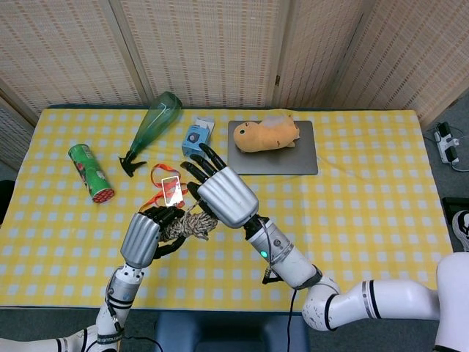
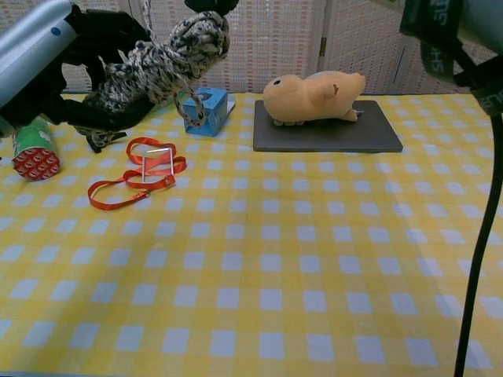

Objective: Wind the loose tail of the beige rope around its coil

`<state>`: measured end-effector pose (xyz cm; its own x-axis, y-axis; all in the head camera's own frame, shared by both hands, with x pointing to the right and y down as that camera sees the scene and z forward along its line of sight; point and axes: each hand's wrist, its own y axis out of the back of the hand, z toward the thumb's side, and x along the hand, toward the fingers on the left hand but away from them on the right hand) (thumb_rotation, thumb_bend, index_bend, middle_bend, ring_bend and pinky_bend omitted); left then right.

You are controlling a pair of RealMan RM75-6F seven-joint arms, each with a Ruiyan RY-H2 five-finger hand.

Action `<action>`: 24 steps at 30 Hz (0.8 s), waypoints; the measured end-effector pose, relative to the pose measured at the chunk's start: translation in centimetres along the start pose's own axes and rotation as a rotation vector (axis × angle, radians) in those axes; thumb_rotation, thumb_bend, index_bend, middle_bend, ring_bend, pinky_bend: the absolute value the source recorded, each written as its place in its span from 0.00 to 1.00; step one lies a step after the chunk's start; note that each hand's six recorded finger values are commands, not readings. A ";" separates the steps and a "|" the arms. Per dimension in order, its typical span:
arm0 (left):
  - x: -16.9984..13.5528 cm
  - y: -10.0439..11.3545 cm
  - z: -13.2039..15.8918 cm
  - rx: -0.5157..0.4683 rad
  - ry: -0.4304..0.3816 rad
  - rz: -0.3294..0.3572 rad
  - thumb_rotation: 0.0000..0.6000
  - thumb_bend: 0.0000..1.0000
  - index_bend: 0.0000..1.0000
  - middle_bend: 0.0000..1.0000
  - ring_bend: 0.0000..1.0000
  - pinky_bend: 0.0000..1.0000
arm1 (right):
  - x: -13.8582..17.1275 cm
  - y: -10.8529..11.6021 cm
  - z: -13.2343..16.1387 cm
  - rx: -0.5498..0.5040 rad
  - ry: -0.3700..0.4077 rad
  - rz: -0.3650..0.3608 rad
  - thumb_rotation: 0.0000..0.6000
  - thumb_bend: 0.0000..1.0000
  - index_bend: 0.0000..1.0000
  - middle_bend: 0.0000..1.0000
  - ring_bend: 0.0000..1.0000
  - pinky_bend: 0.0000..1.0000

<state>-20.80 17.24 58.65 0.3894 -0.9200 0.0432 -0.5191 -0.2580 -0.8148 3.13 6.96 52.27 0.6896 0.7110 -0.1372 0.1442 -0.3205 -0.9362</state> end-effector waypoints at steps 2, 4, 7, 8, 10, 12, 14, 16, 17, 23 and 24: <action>-0.1 0.2 0.0 -0.033 -0.007 0.009 1.00 0.53 0.62 0.62 0.57 0.65 | 0.1 -0.1 -0.6 0.008 -0.012 0.006 1.00 0.43 0.68 0.24 0.15 0.04; -0.1 0.5 0.1 -0.071 -0.015 0.017 1.00 0.53 0.62 0.62 0.57 0.65 | 0.2 -0.3 -1.2 0.012 -0.023 0.017 1.00 0.43 0.68 0.24 0.15 0.04; -0.2 1.1 0.4 -0.119 -0.038 0.029 1.00 0.53 0.62 0.62 0.57 0.65 | 0.3 -0.7 -1.6 0.007 -0.029 0.031 1.00 0.43 0.68 0.24 0.15 0.04; -0.2 1.3 0.6 -0.132 -0.046 0.032 1.00 0.53 0.62 0.62 0.57 0.65 | 0.4 -0.8 -1.7 0.005 -0.030 0.036 1.00 0.43 0.68 0.24 0.15 0.04; -0.2 1.6 0.9 -0.161 -0.053 0.034 1.00 0.53 0.62 0.62 0.57 0.65 | 0.5 -1.2 -1.9 0.008 -0.029 0.045 1.00 0.43 0.68 0.24 0.15 0.04; -0.2 1.8 1.1 -0.195 -0.054 0.032 1.00 0.53 0.62 0.62 0.57 0.65 | 0.7 -1.5 -1.9 0.011 -0.027 0.052 1.00 0.43 0.68 0.24 0.15 0.04; -0.2 2.1 1.5 -0.244 -0.053 0.025 1.00 0.53 0.62 0.62 0.57 0.65 | 0.8 -1.9 -2.0 0.012 -0.023 0.060 1.00 0.43 0.68 0.24 0.15 0.04; -0.1 2.4 1.8 -0.291 -0.051 0.016 1.00 0.53 0.62 0.62 0.57 0.65 | 1.0 -2.4 -2.0 0.017 -0.018 0.069 1.00 0.43 0.68 0.24 0.15 0.04; -0.1 2.5 1.9 -0.309 -0.049 0.011 1.00 0.53 0.62 0.62 0.57 0.65 | 1.1 -2.6 -1.9 0.020 -0.015 0.073 1.00 0.43 0.68 0.24 0.15 0.04; 0.2 3.3 2.2 -0.426 -0.035 -0.021 1.00 0.53 0.62 0.62 0.57 0.65 | 1.6 -4.0 -1.7 0.048 0.003 0.095 1.00 0.43 0.68 0.24 0.15 0.04; 0.3 3.4 2.2 -0.442 -0.032 -0.025 1.00 0.53 0.62 0.62 0.57 0.65 | 1.7 -4.2 -1.7 0.053 0.004 0.097 1.00 0.43 0.68 0.24 0.15 0.04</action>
<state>-20.75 16.71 54.59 0.4262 -0.9039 0.0363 -0.7817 -0.3882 -0.4882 4.91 8.40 56.49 0.7013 0.6758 -0.2270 0.0391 -0.3543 -0.9343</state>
